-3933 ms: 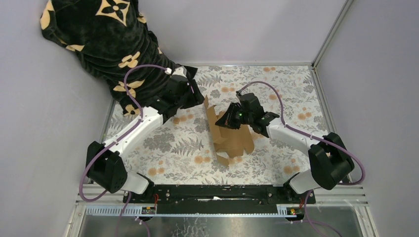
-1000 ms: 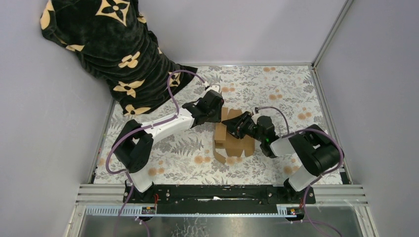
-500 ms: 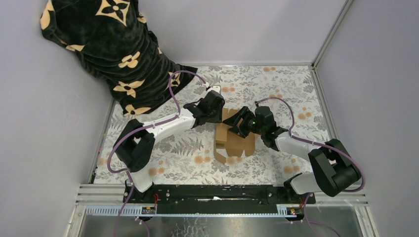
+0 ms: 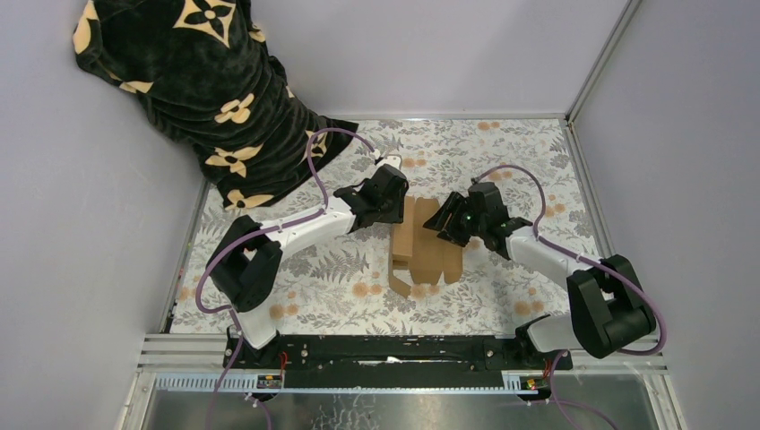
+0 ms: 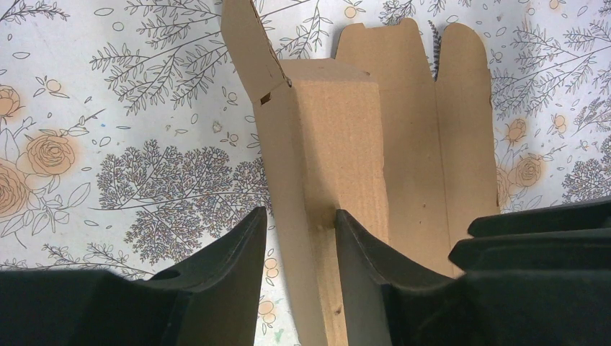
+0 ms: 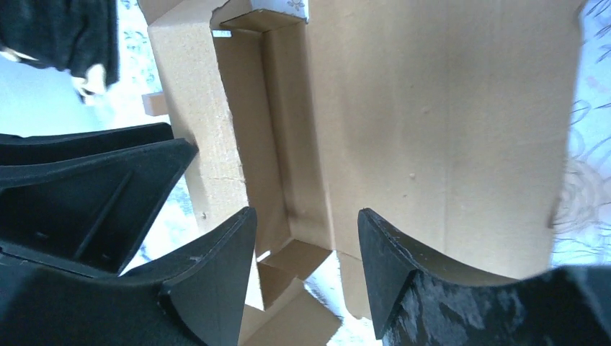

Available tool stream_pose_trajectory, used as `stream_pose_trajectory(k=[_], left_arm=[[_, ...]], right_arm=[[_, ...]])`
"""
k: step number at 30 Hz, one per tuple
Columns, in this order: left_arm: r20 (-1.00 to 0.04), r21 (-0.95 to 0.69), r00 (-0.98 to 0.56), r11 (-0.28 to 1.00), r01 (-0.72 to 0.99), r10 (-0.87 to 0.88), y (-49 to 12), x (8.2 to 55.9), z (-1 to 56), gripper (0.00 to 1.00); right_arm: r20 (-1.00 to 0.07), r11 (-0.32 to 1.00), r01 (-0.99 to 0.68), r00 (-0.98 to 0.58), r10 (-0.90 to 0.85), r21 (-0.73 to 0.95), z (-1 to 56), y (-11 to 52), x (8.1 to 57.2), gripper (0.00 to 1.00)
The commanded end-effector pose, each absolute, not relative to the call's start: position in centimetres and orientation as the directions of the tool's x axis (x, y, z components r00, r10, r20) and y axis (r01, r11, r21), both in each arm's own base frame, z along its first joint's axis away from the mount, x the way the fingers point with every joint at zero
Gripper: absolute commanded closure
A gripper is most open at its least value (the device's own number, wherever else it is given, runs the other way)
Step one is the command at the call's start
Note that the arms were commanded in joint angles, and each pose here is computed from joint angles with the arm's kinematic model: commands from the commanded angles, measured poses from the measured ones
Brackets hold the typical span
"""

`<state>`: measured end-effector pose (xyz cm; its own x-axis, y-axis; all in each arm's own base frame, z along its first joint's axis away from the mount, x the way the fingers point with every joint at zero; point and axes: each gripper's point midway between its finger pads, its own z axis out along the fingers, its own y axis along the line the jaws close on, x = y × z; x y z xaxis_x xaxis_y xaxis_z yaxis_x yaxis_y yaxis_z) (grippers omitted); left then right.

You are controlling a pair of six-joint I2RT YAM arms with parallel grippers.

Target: Fold the paper box

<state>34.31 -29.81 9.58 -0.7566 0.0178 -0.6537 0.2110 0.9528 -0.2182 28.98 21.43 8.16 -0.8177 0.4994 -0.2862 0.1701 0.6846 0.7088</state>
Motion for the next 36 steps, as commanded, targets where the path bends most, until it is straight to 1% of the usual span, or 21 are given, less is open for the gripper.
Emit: stream_pose_trajectory(k=[1, 4, 10, 14, 25, 36], left_arm=[[-0.648, -0.173, -0.759, 0.959, 0.223, 0.060, -29.4, 34.3, 8.6, 0.54], [-0.652, -0.171, -0.756, 0.959, 0.226, 0.062, -29.4, 34.4, 8.8, 0.54], [-0.658, -0.159, -0.750, 0.960, 0.230, 0.070, -29.2, 34.4, 8.8, 0.54], [-0.661, -0.161, -0.748, 0.961, 0.223, 0.063, -28.9, 34.7, 8.9, 0.54], [-0.670, -0.161, -0.741, 0.967, 0.195, 0.038, -27.7, 35.9, 9.4, 0.54], [-0.680, -0.164, -0.732, 0.967, 0.194, 0.032, -27.1, 36.7, 9.9, 0.54]], right_arm=[[-0.436, 0.828, 0.119, -0.804, 0.404, 0.548, 8.6, 18.6, 30.1, 0.39], [-0.481, 0.873, 0.111, -0.798, 0.363, 0.474, 8.2, 17.3, 30.4, 0.39], [-0.443, 0.886, 0.045, -0.853, 0.275, 0.462, 6.9, 18.2, 30.0, 0.56], [-0.435, 0.882, 0.034, -0.861, 0.264, 0.470, 6.2, 18.2, 29.0, 0.59], [-0.412, 0.901, -0.051, -0.899, 0.145, 0.430, 4.4, 20.3, 24.6, 0.60], [-0.381, 0.911, -0.089, -0.921, 0.078, 0.403, 2.5, 21.5, 20.7, 0.61]])
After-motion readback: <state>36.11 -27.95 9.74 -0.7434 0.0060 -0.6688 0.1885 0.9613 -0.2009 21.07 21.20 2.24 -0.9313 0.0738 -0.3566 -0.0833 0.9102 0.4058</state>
